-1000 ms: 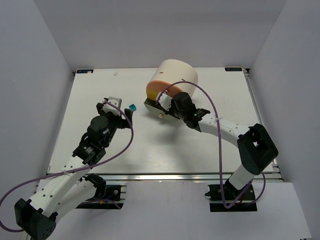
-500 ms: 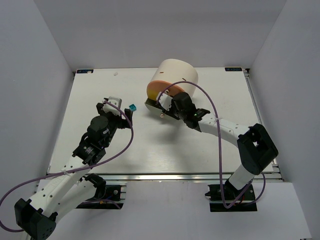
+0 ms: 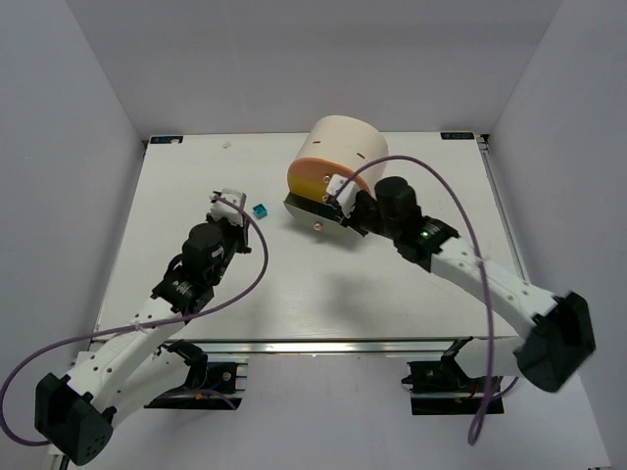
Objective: Sort the legos into containers by color
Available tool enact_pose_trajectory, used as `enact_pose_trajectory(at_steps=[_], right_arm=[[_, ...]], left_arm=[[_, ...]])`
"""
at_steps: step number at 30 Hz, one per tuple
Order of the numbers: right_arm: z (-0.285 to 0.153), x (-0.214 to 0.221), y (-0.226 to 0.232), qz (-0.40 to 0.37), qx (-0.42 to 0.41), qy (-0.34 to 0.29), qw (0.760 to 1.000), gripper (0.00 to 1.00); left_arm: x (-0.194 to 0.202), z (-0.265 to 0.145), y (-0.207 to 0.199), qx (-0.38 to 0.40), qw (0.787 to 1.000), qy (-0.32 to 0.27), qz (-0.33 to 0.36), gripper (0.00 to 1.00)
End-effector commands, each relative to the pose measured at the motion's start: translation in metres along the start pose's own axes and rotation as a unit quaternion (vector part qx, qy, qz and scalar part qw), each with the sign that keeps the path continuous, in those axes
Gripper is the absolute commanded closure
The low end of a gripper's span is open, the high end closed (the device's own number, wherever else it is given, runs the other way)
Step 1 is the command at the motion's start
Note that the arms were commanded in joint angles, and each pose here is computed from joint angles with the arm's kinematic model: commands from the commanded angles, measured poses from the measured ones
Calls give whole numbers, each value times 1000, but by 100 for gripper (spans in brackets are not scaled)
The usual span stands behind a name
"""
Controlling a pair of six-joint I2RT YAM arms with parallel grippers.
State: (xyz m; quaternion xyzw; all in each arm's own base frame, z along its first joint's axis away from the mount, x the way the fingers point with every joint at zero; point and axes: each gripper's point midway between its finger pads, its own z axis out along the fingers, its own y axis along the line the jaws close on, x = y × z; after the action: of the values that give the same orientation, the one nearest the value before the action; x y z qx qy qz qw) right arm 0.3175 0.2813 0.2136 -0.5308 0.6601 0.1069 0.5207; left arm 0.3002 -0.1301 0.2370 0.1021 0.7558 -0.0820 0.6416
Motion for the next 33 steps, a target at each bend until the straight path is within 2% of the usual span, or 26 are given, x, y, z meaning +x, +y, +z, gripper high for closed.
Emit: enact_pose_trajectory(at_steps=[1,2,3,4,5,6,7,9,10,12,16,17,25,28,33], right_arm=[[-39,-30,22,21,-44,-88,995,70],[-56,-43,18,36,-28,-122,992,43],[-63,-40,18,43,-23,-128,991,32],[-67,-30,25,50,-30,-126,990,25],[-82,-35,27,66,-34,-141,987,24],[-87,-32,27,80,-33,-140,986,29],[-94,-32,30,91,-37,-146,984,51],[-101,-28,30,120,-35,-155,980,71],[-104,-14,28,130,-21,-153,979,81],[-108,-12,25,127,-9,-171,977,82],[-114,0,15,146,11,-157,977,81],[-115,-2,18,144,1,-163,976,80],[-124,-4,18,140,3,-178,974,77],[-126,-4,18,138,4,-182,973,77],[-127,-3,16,135,11,-184,974,77]], left_arm=[[17,12,-5,0,999,35,-22,87],[26,15,-2,-7,998,53,-25,91],[26,20,-5,-7,998,62,-30,91],[43,31,-5,-14,995,95,-42,91],[52,35,-5,-19,992,117,-47,87],[45,43,-4,-19,990,123,-61,67],[67,53,-6,-27,983,166,-76,57],[79,66,-6,-23,975,198,-102,37],[84,79,-9,-24,969,213,-123,35],[89,91,-9,-23,962,226,-155,29],[79,126,-9,-35,950,221,-219,19],[95,134,-3,-52,943,241,-223,18],[108,177,24,-136,923,260,-251,15],[113,188,40,-174,913,266,-256,16],[123,201,45,-196,905,281,-253,20]])
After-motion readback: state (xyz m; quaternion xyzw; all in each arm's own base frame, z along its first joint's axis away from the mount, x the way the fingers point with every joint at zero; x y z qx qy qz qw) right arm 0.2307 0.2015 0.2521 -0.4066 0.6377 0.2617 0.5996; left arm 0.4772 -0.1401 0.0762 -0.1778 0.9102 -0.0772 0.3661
